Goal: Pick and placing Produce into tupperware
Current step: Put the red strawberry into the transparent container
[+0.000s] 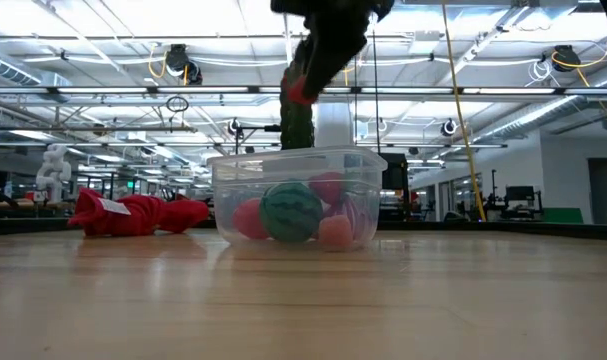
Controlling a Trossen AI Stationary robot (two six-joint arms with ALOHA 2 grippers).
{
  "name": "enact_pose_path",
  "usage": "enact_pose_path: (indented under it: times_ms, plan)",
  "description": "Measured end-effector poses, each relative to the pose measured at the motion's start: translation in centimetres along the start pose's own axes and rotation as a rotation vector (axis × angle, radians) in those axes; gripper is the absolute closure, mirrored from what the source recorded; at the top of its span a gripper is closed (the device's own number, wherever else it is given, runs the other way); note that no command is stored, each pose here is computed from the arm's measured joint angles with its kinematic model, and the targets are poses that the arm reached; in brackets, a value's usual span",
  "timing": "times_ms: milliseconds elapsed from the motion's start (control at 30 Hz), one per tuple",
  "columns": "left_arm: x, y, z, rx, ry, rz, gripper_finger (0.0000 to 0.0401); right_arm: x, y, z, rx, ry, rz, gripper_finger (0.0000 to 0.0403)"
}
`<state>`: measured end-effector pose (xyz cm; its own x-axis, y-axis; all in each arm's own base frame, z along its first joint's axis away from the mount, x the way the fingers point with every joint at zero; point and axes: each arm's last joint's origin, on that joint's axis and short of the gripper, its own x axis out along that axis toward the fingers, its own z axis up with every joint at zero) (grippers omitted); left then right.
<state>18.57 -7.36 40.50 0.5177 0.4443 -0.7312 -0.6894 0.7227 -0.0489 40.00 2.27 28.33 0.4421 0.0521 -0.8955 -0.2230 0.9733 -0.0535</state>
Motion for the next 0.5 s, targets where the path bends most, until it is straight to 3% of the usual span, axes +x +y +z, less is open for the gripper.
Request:
enact_pose_path:
  times_ms: [267,500]
  plan:
    - [2.0,-1.0,-3.0,0.065,0.042,0.028,0.0192,3.0,0.1,-2.2,0.057,0.071,0.009,0.0272]
    - [2.4,-1.5,-5.6,0.174,-0.026,0.055,0.0192,6.0,0.4,-3.6,0.160,0.011,0.000,0.0272]
